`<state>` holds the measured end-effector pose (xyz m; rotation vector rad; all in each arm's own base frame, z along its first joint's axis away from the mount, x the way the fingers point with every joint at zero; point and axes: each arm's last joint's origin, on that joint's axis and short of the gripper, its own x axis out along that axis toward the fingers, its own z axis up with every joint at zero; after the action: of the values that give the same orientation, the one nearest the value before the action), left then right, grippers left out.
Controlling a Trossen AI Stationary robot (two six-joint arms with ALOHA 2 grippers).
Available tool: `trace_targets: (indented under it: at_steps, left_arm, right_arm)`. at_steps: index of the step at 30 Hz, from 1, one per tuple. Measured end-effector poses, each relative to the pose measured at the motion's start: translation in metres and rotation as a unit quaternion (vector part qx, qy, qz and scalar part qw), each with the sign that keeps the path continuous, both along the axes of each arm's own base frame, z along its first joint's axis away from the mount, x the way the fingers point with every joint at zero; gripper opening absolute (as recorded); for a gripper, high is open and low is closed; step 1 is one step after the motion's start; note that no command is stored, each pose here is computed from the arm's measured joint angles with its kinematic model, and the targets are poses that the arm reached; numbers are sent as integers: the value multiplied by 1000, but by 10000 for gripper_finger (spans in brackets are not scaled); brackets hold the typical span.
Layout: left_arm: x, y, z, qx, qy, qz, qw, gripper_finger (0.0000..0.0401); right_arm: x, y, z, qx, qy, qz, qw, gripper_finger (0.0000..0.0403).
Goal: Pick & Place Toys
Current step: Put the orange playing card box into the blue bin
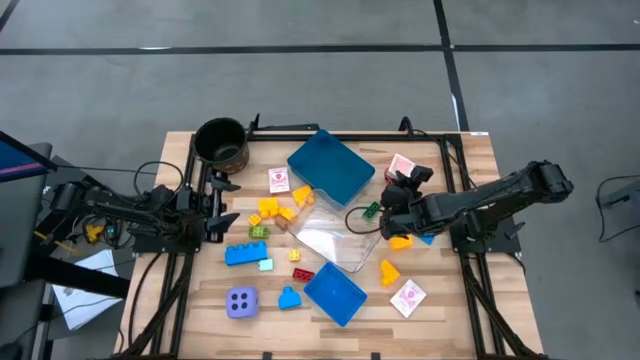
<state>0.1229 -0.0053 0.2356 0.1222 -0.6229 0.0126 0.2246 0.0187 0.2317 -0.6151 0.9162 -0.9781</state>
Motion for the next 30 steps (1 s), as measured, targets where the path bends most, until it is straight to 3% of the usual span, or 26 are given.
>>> trace_targets:
  at_steps: [5,10,15,21,25,30]
  left_arm:
    - [0,0,-1,-8,4,-5,1000,301]
    - [0,0,0,-9,3,-6,1000,301]
    - [-1,0,2,-10,-11,-3,1000,301]
    - [-4,1,5,-10,-34,-3,999,301]
    - [-6,1,7,-2,-47,5,999,301]
    - [-6,2,8,-11,-49,24,998,301]
  right_arm:
    - [4,24,32,87,-46,35,995,57]
    - [5,61,54,189,-78,110,973,57]
    - [0,104,67,272,-114,202,934,57]
    - [-9,149,83,338,-170,306,874,57]
    - [-12,171,86,356,-148,396,834,57]
    - [-7,172,90,347,-112,464,807,57]
